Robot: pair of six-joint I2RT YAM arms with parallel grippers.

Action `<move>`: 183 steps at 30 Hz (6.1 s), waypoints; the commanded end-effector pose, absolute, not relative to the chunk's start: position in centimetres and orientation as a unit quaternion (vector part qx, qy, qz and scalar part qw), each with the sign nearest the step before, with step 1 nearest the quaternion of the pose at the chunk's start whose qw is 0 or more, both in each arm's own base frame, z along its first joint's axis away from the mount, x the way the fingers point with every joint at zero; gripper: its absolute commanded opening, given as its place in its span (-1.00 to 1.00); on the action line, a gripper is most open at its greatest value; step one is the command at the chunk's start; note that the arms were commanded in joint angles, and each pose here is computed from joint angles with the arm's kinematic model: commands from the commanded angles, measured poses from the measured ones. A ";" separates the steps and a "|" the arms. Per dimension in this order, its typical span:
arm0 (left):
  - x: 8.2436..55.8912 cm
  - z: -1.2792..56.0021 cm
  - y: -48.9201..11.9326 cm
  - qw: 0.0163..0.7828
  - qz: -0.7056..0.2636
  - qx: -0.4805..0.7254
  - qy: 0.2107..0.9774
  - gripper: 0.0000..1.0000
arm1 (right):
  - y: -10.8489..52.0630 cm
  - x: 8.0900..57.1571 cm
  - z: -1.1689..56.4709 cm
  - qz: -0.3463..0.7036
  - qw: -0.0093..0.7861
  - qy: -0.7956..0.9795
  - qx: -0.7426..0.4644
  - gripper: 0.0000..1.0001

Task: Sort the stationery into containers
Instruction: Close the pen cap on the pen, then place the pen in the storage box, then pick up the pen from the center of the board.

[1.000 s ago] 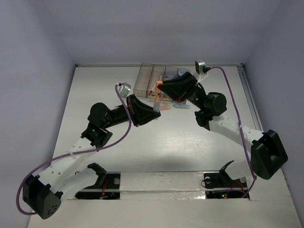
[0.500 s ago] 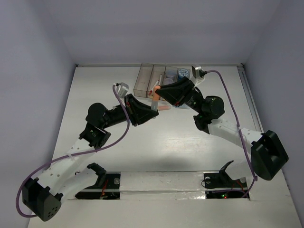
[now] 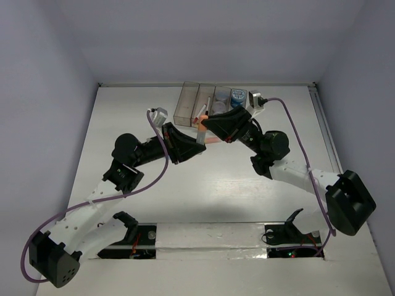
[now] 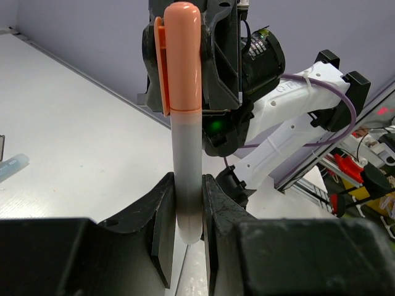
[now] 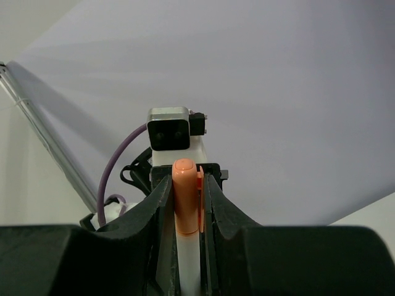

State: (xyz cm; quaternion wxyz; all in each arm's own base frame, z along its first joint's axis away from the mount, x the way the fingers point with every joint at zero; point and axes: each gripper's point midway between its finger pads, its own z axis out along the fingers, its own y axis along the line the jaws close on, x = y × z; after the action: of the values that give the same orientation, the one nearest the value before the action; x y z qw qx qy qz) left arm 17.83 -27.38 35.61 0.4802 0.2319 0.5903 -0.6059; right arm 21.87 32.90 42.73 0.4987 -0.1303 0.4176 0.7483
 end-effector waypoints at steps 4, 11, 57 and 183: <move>17.4 41.9 -25.9 0.560 -0.607 0.228 0.515 -1.00 | 33.1 19.1 41.4 0.751 0.480 0.425 -0.157 -1.00; 17.2 44.8 -25.5 0.582 -0.599 0.234 0.498 -1.00 | 34.3 18.7 37.0 0.722 0.447 0.502 -0.161 -1.00; 32.2 34.1 -25.1 0.577 -0.437 0.035 0.689 -1.00 | 29.4 18.5 30.1 0.566 0.519 0.633 -0.101 0.81; 21.5 35.6 -16.3 0.673 -0.302 0.151 0.658 0.98 | 18.1 38.9 5.1 0.192 0.386 0.902 0.020 0.35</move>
State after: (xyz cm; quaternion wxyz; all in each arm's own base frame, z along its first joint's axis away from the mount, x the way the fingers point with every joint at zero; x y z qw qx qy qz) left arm 21.36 -16.11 34.86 0.6605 0.1466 0.6719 -0.3012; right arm 37.96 18.17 3.84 0.3634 0.0343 0.9045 0.2206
